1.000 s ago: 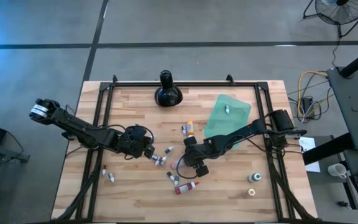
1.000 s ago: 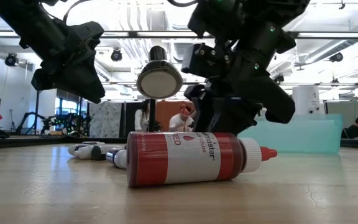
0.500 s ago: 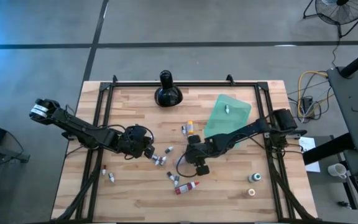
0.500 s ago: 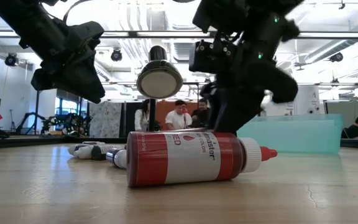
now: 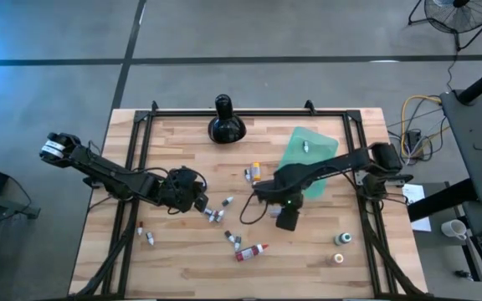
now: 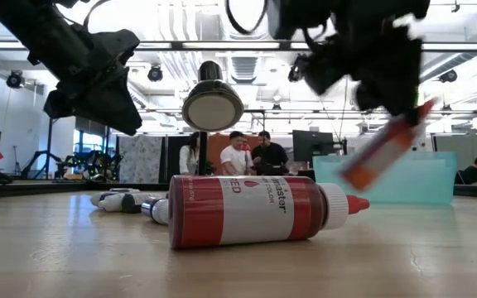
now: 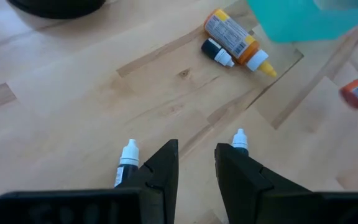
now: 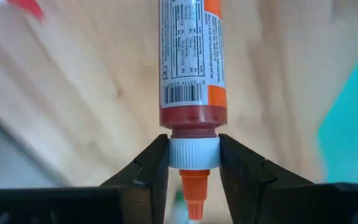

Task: Pick & Place food coloring
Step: Adjust the large orange food coloring bottle food in the table

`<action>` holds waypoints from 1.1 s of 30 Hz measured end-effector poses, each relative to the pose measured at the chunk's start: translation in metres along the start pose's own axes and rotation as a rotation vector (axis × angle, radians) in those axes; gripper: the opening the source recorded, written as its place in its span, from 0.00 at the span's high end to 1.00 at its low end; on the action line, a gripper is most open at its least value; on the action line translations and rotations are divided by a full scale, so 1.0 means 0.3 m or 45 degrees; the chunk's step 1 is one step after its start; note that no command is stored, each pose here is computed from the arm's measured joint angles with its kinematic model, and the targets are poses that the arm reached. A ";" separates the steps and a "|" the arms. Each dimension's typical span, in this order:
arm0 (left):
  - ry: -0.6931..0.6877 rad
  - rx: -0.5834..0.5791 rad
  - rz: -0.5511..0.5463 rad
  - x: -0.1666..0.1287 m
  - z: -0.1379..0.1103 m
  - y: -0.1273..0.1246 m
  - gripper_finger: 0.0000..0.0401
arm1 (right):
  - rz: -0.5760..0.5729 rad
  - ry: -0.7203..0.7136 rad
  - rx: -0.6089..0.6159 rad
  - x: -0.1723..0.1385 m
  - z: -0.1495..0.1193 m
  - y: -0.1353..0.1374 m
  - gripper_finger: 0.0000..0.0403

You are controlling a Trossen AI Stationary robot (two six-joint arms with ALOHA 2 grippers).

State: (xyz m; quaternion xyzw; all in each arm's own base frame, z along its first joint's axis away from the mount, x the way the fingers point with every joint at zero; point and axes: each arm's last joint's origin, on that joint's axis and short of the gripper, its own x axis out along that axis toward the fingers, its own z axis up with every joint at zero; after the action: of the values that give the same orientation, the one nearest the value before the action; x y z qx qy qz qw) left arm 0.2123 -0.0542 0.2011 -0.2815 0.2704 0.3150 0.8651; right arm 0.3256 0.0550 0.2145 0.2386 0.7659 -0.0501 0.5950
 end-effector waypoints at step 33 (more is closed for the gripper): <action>-0.005 0.002 0.002 0.000 0.000 0.000 0.80 | 0.049 0.562 0.516 0.152 -0.102 -0.103 0.59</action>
State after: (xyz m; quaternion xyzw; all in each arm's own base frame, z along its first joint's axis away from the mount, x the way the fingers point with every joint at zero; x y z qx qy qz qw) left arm 0.2123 -0.0541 0.2012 -0.2802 0.2692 0.3160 0.8655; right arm 0.2772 0.0528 0.1743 0.3720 0.8466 -0.1375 0.3551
